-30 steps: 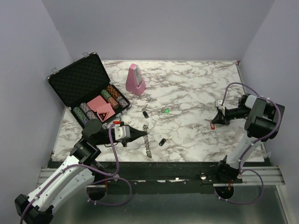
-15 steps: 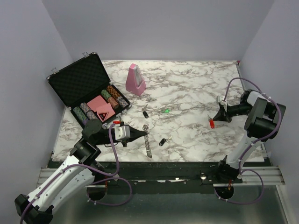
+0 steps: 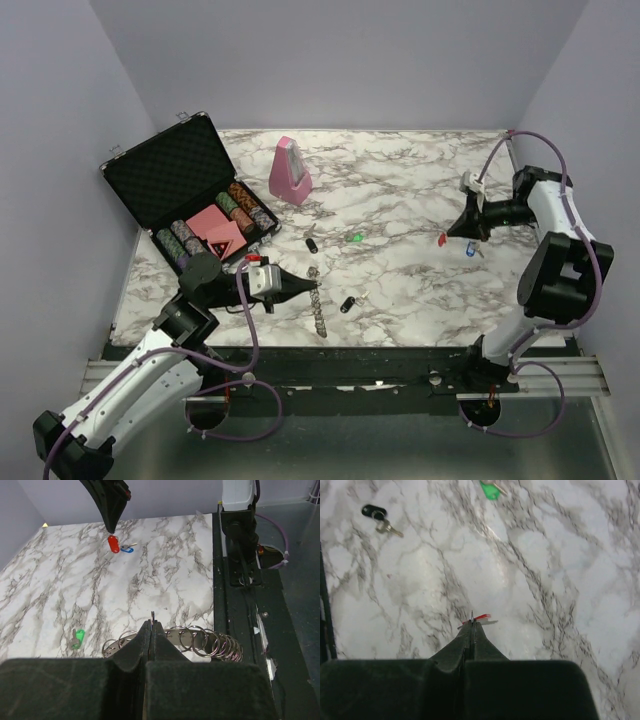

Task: Put the keys on the keyring

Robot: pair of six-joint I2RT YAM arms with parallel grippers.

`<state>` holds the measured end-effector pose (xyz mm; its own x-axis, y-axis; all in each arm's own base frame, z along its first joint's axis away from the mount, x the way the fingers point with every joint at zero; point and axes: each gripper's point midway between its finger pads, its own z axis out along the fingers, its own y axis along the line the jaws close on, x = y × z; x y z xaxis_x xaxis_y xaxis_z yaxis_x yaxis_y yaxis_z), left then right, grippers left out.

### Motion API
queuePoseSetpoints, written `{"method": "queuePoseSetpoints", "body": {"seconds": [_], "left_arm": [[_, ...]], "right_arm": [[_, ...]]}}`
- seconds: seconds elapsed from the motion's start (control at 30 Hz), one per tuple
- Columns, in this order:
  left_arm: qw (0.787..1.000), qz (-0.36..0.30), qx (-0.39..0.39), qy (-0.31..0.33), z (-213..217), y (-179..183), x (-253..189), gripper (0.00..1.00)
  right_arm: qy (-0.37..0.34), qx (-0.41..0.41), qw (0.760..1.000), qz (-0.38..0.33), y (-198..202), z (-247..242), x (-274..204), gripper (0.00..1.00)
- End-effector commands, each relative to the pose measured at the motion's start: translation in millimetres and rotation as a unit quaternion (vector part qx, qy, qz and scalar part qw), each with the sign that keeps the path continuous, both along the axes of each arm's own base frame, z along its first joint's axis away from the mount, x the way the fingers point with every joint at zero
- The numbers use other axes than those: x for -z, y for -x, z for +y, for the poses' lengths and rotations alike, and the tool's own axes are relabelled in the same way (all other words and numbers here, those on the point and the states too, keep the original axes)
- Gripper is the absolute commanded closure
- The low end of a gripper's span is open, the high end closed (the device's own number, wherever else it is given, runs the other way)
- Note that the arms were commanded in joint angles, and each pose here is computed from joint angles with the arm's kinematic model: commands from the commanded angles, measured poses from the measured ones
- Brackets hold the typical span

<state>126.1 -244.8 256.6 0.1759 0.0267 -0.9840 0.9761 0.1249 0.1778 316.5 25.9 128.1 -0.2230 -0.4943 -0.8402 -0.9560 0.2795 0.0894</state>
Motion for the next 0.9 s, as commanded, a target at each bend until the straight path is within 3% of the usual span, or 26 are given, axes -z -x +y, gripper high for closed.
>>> {"method": "queuePoseSetpoints", "body": {"seconds": [0.0, 0.27, 0.47, 0.87], "left_arm": [[0.999, -0.022, 0.019, 0.043, -5, 3, -34, 1.0], [0.997, -0.069, 0.038, 0.024, -20, 1, -48, 1.0], [0.994, -0.081, 0.069, 0.025, -42, 2, -34, 1.0], [0.998, -0.052, 0.022, -0.008, -66, -30, -4, 1.0]], "right_arm": [[-0.049, -0.008, 0.998, 0.032, 28, 65, -64, 0.99], [-0.073, -0.152, 0.986, -0.005, 79, 149, -115, 1.0], [-0.054, -0.252, 0.965, -0.042, 115, 180, -110, 1.0], [-0.08, -0.284, 0.956, -0.003, 130, 197, -97, 1.0]]}}
